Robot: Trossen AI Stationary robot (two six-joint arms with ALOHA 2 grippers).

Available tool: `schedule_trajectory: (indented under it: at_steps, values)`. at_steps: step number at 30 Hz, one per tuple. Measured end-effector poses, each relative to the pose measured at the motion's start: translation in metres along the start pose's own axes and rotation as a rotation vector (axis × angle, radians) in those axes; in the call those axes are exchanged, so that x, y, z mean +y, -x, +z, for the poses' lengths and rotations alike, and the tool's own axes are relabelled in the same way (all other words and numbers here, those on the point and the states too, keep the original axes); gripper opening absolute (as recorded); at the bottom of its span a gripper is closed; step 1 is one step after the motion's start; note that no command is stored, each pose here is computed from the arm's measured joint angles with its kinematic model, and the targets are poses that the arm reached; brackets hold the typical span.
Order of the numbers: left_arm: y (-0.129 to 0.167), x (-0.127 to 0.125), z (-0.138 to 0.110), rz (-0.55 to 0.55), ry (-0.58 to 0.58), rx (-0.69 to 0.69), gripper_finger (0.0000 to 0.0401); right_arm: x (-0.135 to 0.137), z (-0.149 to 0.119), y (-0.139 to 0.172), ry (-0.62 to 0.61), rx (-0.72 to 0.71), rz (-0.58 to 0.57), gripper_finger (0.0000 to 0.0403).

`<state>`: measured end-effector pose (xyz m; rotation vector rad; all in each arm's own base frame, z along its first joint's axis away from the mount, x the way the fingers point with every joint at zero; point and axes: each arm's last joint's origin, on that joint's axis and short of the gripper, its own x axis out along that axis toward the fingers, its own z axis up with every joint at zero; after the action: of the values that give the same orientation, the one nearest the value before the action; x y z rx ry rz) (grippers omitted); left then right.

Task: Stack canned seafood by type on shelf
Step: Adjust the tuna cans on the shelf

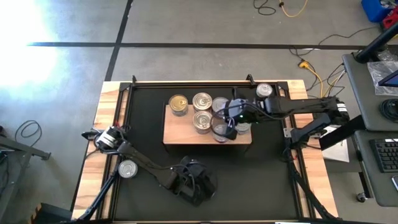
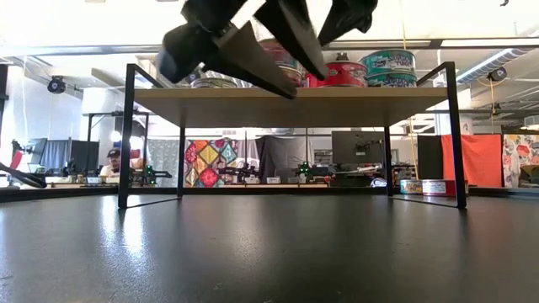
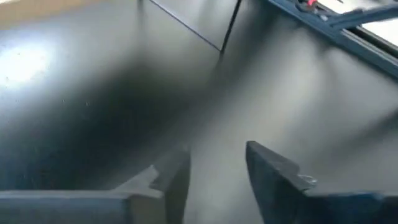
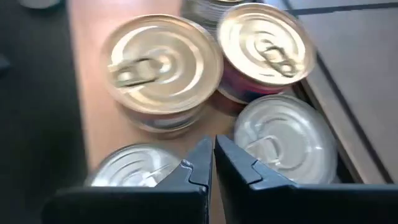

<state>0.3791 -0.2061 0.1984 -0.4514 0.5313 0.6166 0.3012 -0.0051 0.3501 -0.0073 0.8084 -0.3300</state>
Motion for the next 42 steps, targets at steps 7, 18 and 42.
schedule_trajectory:
  at_steps: [7, 18, 42]
  values:
    - [0.017, 0.001, -0.009, 0.005, 0.0, 0.026, 0.005, -0.004, 0.005, -0.009, 0.007, -0.031, -0.067, 0.0012]
    - [0.048, 0.03, 0.014, 0.154, -0.045, 0.042, 0.0001, -0.03, 0.028, -0.044, 0.048, -0.172, -0.038, 0.0012]
    - [0.113, 0.068, 0.051, 0.187, -0.27, 0.166, 0.0, -0.044, 0.027, -0.075, -0.036, -0.137, 0.215, 0.0012]
